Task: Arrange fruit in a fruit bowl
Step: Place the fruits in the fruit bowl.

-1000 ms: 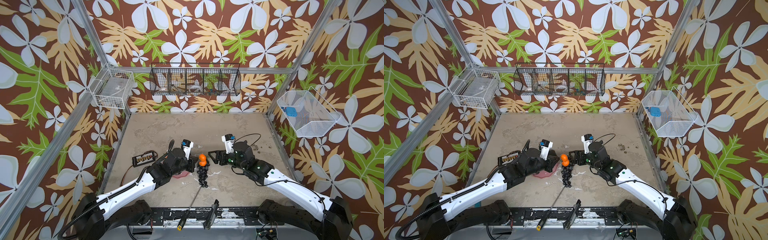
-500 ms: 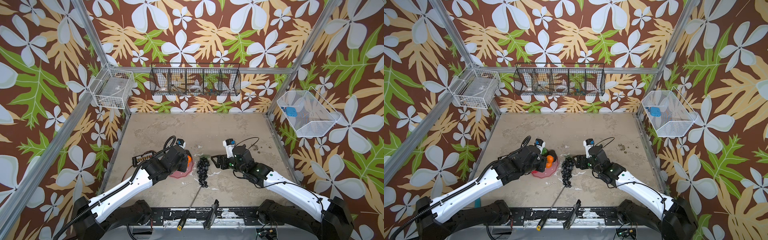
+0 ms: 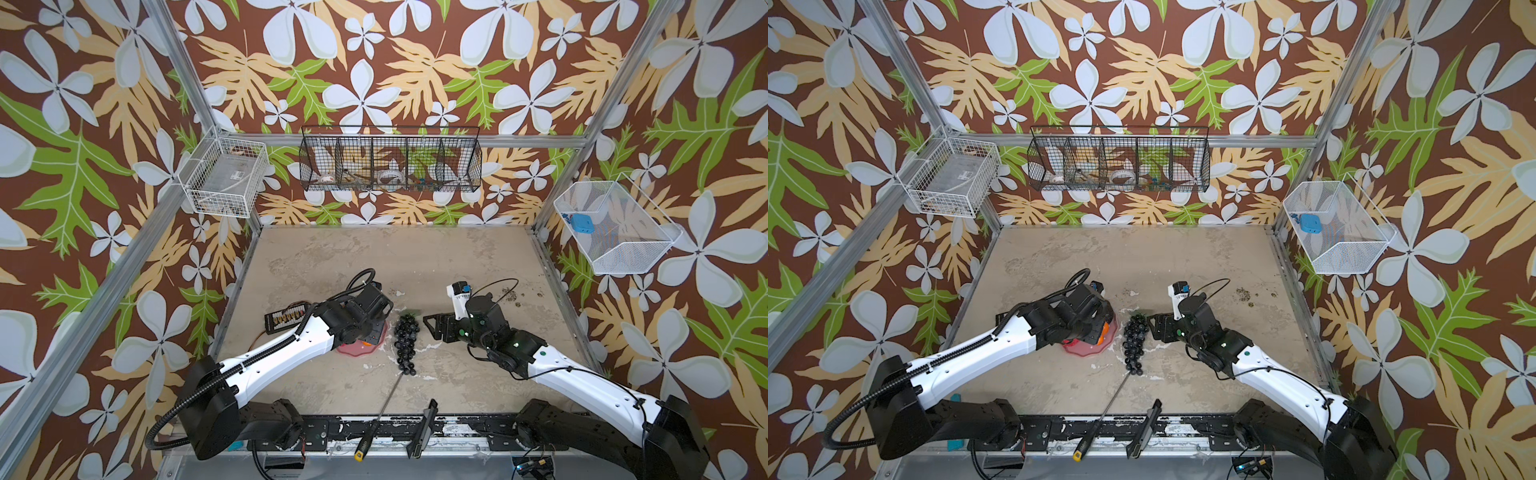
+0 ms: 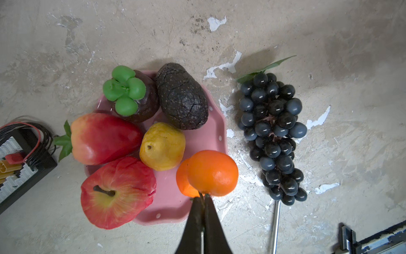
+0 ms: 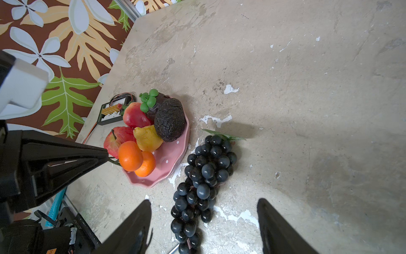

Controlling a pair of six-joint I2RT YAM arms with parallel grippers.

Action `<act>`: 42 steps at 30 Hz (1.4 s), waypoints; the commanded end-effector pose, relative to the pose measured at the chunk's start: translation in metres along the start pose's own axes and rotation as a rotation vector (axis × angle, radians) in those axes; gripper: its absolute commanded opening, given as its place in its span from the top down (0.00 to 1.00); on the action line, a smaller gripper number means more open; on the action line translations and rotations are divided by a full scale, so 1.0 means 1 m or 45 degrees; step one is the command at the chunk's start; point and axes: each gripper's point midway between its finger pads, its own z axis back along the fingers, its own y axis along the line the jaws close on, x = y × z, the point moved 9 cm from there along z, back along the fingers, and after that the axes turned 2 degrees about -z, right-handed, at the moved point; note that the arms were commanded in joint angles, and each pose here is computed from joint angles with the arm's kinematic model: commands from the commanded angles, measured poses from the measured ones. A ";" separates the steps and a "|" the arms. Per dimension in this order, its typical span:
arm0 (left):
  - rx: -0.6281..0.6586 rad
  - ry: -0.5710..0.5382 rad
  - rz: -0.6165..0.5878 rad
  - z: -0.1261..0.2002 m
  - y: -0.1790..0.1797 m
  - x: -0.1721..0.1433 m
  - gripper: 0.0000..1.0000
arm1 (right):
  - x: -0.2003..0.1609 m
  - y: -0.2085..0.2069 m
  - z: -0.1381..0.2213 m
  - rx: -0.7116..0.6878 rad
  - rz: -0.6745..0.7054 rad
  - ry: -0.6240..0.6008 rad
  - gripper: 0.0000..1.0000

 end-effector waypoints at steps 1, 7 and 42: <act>0.027 0.033 -0.025 -0.007 -0.002 0.003 0.99 | 0.003 0.000 0.000 0.001 0.019 -0.029 0.25; 0.087 0.083 -0.078 -0.024 -0.006 0.011 0.98 | 0.000 -0.003 -0.001 -0.009 0.023 -0.018 0.25; 0.003 -0.009 -0.052 -0.018 -0.022 0.044 0.73 | -0.002 -0.012 -0.004 -0.057 0.030 -0.008 0.25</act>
